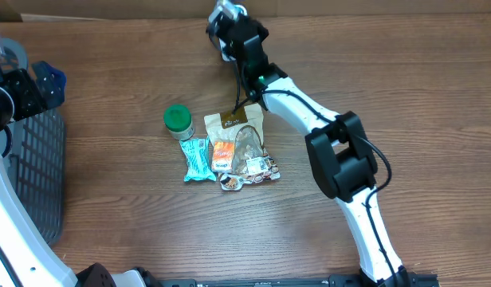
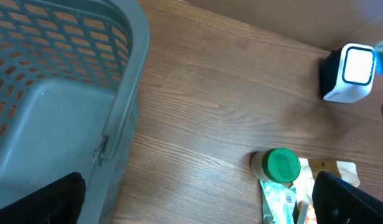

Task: Scan the item barcode

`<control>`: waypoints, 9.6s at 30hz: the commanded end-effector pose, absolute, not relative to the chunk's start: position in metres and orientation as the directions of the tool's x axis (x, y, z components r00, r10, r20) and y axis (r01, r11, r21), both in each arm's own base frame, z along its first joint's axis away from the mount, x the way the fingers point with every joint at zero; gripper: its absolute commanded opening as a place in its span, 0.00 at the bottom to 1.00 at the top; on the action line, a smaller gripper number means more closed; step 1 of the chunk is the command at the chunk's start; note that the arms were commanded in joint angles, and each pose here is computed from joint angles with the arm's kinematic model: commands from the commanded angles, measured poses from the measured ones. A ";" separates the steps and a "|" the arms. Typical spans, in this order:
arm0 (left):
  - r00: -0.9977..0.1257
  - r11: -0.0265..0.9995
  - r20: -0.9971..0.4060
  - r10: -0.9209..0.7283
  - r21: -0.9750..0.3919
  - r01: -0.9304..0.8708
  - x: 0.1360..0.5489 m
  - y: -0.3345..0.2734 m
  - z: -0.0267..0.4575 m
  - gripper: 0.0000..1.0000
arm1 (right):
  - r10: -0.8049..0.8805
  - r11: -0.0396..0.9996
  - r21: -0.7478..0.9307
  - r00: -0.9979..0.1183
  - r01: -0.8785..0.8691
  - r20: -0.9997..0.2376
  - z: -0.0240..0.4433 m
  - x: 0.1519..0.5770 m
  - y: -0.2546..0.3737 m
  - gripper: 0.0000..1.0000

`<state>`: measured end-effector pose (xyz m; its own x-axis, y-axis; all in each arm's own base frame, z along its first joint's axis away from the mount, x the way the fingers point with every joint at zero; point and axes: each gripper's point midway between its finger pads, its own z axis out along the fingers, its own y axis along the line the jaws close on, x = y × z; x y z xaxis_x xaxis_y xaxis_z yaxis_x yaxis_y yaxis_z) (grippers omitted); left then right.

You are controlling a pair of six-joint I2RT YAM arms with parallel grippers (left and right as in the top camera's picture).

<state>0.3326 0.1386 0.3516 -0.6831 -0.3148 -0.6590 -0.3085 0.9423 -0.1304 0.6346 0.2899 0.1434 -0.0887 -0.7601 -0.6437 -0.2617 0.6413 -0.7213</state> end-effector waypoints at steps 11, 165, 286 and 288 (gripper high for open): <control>-0.680 0.940 -0.656 -0.327 -0.151 -0.307 0.335 0.137 0.351 1.00 | -0.808 0.578 -0.778 -0.034 -0.247 -0.589 0.145 0.634 0.302 0.04; -0.680 0.940 -0.656 -0.328 -0.151 -0.307 0.335 0.136 0.351 0.99 | -0.318 0.821 0.406 -0.913 -0.400 -0.255 0.118 0.298 0.264 0.04; -0.681 0.940 -0.655 -0.328 -0.151 -0.307 0.335 0.136 0.351 0.99 | 0.130 0.973 0.199 -0.989 0.114 -0.068 0.104 0.357 0.093 0.18; -0.680 0.940 -0.656 -0.328 -0.151 -0.307 0.335 0.136 0.351 1.00 | 0.127 0.973 0.205 -0.987 0.106 -0.096 0.112 0.358 0.088 0.24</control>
